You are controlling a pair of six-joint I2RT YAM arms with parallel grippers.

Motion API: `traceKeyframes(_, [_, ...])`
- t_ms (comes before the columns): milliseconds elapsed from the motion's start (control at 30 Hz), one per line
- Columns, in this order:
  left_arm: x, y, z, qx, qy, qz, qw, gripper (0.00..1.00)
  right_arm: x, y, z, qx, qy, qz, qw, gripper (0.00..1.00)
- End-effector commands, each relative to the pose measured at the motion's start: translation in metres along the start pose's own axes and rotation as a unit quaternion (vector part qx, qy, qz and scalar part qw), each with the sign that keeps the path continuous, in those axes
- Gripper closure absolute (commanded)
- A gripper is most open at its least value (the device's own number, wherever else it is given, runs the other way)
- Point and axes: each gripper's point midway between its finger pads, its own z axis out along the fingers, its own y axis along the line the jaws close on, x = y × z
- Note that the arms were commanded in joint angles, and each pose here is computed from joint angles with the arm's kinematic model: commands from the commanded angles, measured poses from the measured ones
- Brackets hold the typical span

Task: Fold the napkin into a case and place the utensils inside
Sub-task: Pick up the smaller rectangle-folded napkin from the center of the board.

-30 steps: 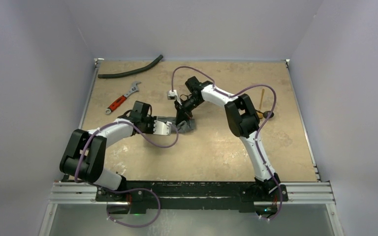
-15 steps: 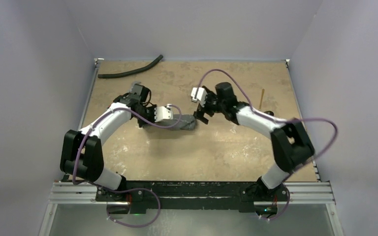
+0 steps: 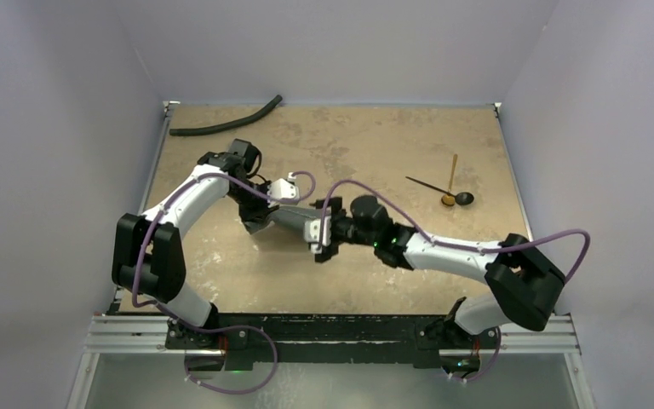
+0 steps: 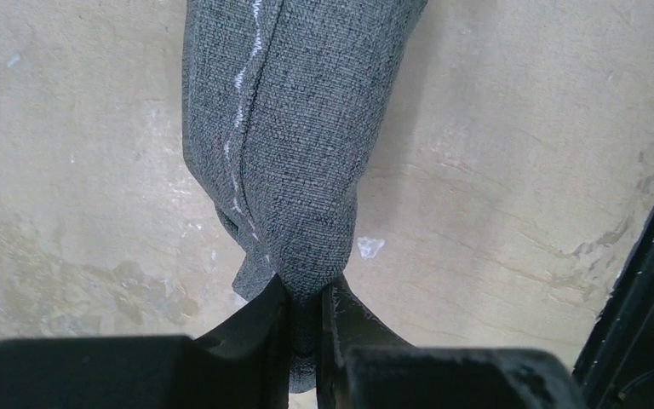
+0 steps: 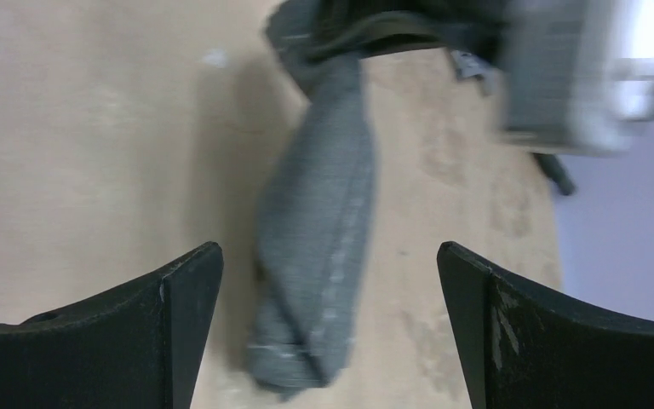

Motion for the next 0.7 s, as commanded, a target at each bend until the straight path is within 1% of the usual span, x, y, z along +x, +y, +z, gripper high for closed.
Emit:
traceKeyframes(0, [-0.010, -0.002, -0.012, -0.002, -0.024, -0.003, 1.000, 1.00, -0.019, -0.004, -0.007, 0.102, -0.022, 0.017, 0.994, 0.01])
traceKeyframes(133, [-0.009, -0.002, -0.012, -0.005, -0.025, -0.001, 1.000, 1.00, -0.015, 0.013, -0.004, 0.097, -0.025, 0.035, 0.994, 0.01])
traceKeyframes(233, [-0.010, -0.001, -0.012, -0.006, -0.026, 0.001, 1.000, 1.00, -0.009, 0.016, 0.006, 0.107, -0.023, 0.043, 0.993, 0.01])
traceKeyframes(333, [-0.009, -0.001, -0.013, -0.008, -0.024, 0.002, 1.000, 1.00, 0.007, 0.021, 0.027, 0.098, 0.015, 0.051, 0.994, 0.01])
traceKeyframes(400, [-0.008, -0.001, -0.014, -0.009, -0.022, 0.003, 1.000, 1.00, 0.008, 0.025, 0.037, 0.091, 0.022, 0.048, 0.994, 0.01])
traceKeyframes(533, [-0.007, 0.000, -0.015, -0.012, -0.021, 0.005, 1.000, 1.00, 0.016, 0.044, 0.045, 0.073, 0.037, 0.040, 0.996, 0.01])
traceKeyframes(667, [-0.005, 0.001, -0.015, -0.012, -0.021, 0.006, 1.000, 1.00, 0.031, 0.050, 0.052, 0.076, 0.070, 0.036, 0.994, 0.01])
